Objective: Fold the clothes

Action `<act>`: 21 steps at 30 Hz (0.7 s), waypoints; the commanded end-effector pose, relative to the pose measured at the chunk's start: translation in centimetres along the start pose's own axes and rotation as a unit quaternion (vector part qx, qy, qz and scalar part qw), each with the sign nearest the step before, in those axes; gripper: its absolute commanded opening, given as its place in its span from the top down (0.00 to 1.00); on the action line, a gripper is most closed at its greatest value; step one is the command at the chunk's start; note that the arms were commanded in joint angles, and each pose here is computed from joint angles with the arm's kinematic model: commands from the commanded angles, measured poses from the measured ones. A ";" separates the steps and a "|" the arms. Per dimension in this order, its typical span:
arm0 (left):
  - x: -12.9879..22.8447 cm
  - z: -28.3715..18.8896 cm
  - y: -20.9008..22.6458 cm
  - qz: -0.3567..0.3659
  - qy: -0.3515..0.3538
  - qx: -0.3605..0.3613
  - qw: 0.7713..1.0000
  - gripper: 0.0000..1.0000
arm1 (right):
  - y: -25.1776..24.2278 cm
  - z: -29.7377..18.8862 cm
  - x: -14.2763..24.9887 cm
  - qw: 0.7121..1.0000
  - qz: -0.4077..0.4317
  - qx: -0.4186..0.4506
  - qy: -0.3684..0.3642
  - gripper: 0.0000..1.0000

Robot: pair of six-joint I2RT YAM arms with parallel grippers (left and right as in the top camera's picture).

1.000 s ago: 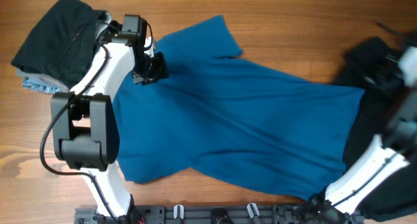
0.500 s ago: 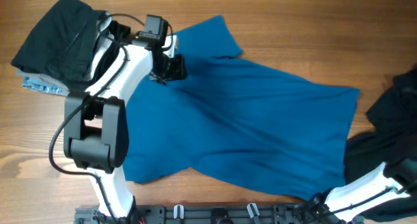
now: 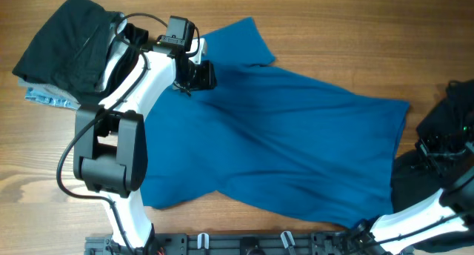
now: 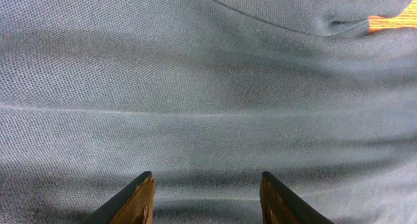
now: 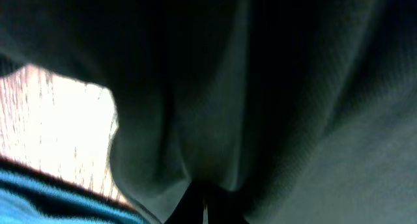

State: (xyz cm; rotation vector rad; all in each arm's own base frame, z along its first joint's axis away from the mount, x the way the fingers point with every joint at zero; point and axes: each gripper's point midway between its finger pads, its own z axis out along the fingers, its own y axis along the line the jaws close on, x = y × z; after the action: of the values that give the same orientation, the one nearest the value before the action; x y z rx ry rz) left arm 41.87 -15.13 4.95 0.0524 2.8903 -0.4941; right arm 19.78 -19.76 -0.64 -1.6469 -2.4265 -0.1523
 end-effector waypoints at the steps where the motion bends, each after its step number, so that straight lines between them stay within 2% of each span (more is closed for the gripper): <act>1: -0.6 -1.1 -0.5 0.012 -0.014 0.007 1.000 0.47 | -7.2 2.1 -2.7 0.987 0.107 0.105 -0.056 0.96; 3: -0.6 -1.1 -0.6 0.012 -0.014 0.008 1.000 0.46 | -9.7 0.3 -4.9 0.979 0.156 0.102 -0.079 0.96; 5: -0.6 -1.1 -0.6 0.012 -0.014 0.008 1.000 0.43 | -10.3 -3.2 -7.9 0.971 0.214 0.025 -0.100 0.96; 7: -0.7 -1.1 -0.6 0.012 -0.014 0.008 1.000 0.42 | -8.8 -7.2 -10.8 0.971 0.189 -0.065 -0.134 0.96; 9: -0.7 -1.1 -0.6 0.012 -0.016 0.008 1.000 0.41 | -7.3 -11.0 -12.2 0.969 0.147 -0.107 -0.166 0.95; 10: -0.8 -1.0 -0.7 0.014 -0.018 0.009 1.000 0.41 | -5.5 -13.3 -12.4 0.967 0.106 -0.147 -0.180 0.84; 11: -0.9 -1.0 -1.0 0.018 -0.021 0.011 1.000 0.42 | -2.9 -15.9 -11.7 0.960 0.041 -0.201 -0.190 0.73; 13: -1.5 -0.8 -2.4 0.037 -0.037 0.019 0.998 0.48 | 1.1 -19.7 -9.0 0.939 -0.029 -0.277 -0.202 0.67; 15: -2.7 -0.5 -4.2 0.060 -0.067 0.032 0.995 0.58 | 4.0 -22.0 -6.5 0.925 -0.089 -0.303 -0.212 0.66; 16: -3.7 -0.2 -5.3 0.075 -0.090 0.042 0.992 0.67 | 5.7 -22.8 -4.7 0.922 -0.122 -0.301 -0.214 0.66; 18: -5.2 0.4 -6.8 0.092 -0.123 0.056 0.987 0.76 | 8.2 -23.1 -2.0 0.920 -0.158 -0.299 -0.197 0.66; 21: -6.4 3.1 -6.7 0.094 -0.141 0.063 0.984 0.77 | 12.0 -21.8 2.3 0.921 -0.219 -0.284 -0.152 0.66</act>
State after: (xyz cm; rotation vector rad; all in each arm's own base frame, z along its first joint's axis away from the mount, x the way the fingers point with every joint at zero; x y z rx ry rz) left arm 47.69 -22.44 8.54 0.2637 2.5138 -0.5947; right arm 30.91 -20.98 20.13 -1.5391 -3.1240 -0.7328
